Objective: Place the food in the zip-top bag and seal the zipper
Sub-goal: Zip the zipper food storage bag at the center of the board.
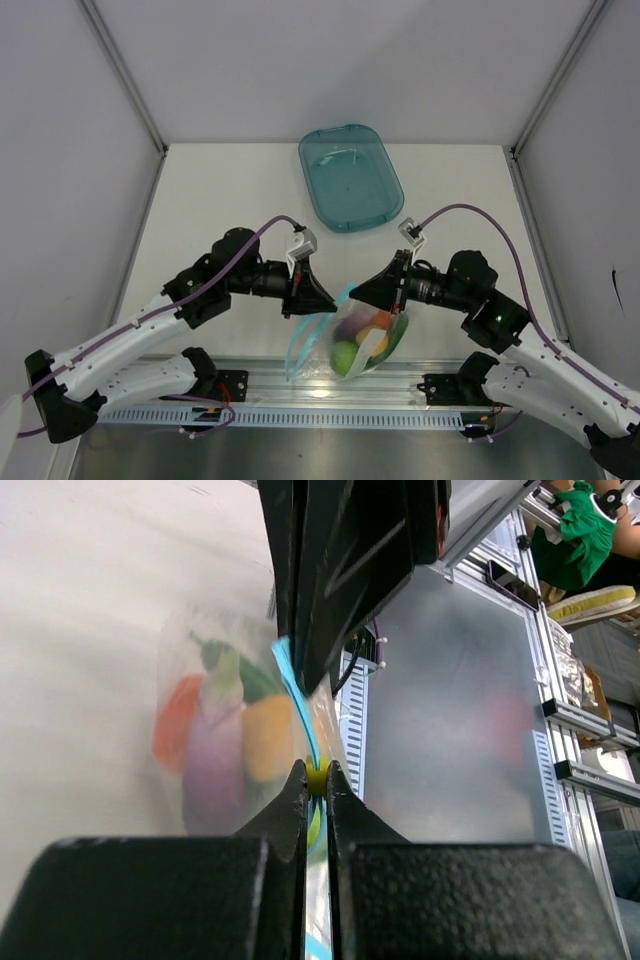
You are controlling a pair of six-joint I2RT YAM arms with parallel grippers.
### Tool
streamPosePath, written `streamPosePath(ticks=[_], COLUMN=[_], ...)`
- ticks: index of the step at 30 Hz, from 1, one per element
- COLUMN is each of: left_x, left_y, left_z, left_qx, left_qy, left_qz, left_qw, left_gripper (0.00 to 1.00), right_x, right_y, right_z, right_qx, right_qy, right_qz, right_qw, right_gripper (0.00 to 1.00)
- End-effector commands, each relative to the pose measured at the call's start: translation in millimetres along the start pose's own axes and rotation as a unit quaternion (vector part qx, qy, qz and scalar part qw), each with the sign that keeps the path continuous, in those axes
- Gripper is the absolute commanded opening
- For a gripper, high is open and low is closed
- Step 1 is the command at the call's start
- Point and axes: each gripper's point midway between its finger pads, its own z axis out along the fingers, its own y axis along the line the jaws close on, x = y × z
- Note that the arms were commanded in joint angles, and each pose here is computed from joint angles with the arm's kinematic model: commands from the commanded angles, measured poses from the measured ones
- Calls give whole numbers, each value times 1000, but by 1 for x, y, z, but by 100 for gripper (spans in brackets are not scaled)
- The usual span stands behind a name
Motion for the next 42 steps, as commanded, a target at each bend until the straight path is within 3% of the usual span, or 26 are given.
streamPosePath(ticks=[1, 6, 8, 12, 13, 14, 16, 18, 25, 32, 38, 42], left_x=[39, 42, 41, 34, 32, 28, 22, 18, 11, 14, 13, 14], left_y=[-8, -11, -14, -18, -20, -23, -26, -28, -29, -28, -27, -26], left_z=[-10, -16, -16, -15, -14, -15, -15, -16, -16, -14, -12, -11], left_qx=[13, 12, 18, 32, 37, 42, 46, 48, 49, 49, 52, 53], left_qy=[61, 61, 57, 55, 54, 52, 48, 46, 43, 46, 46, 47], left_qz=[-37, -38, -35, -31, -29, -27, -22, -16, -12, -17, -18, -21], left_qw=[997, 997, 998, 998, 997, 997, 998, 998, 998, 998, 997, 997], left_gripper=[1, 1, 1, 1, 1, 1, 1, 1, 1, 1, 1, 1], right_x=[-57, -59, -48, -21, -19, -11, -11, -9, 3, 14, 24, 31], right_y=[9, 3, 22, 24, 24, 17, 17, 20, 32, 29, 30, 28], right_z=[-15, -26, -23, -15, -15, -16, -13, -13, -2, -2, 9, 16], right_qx=[21, 32, -32, -72, -74, -64, -69, -81, -164, -179, -189, -185], right_qy=[-114, -114, -67, 28, 39, 61, 91, 122, 186, 209, 222, 233], right_qz=[-29, -32, -47, -77, -88, -100, -112, -121, -100, -89, -81, -76], right_qw=[993, 992, 996, 994, 993, 991, 987, 982, 964, 957, 953, 952], right_gripper=[0, 0, 0, 3, 30, 43, 59, 62, 61, 57, 51, 41])
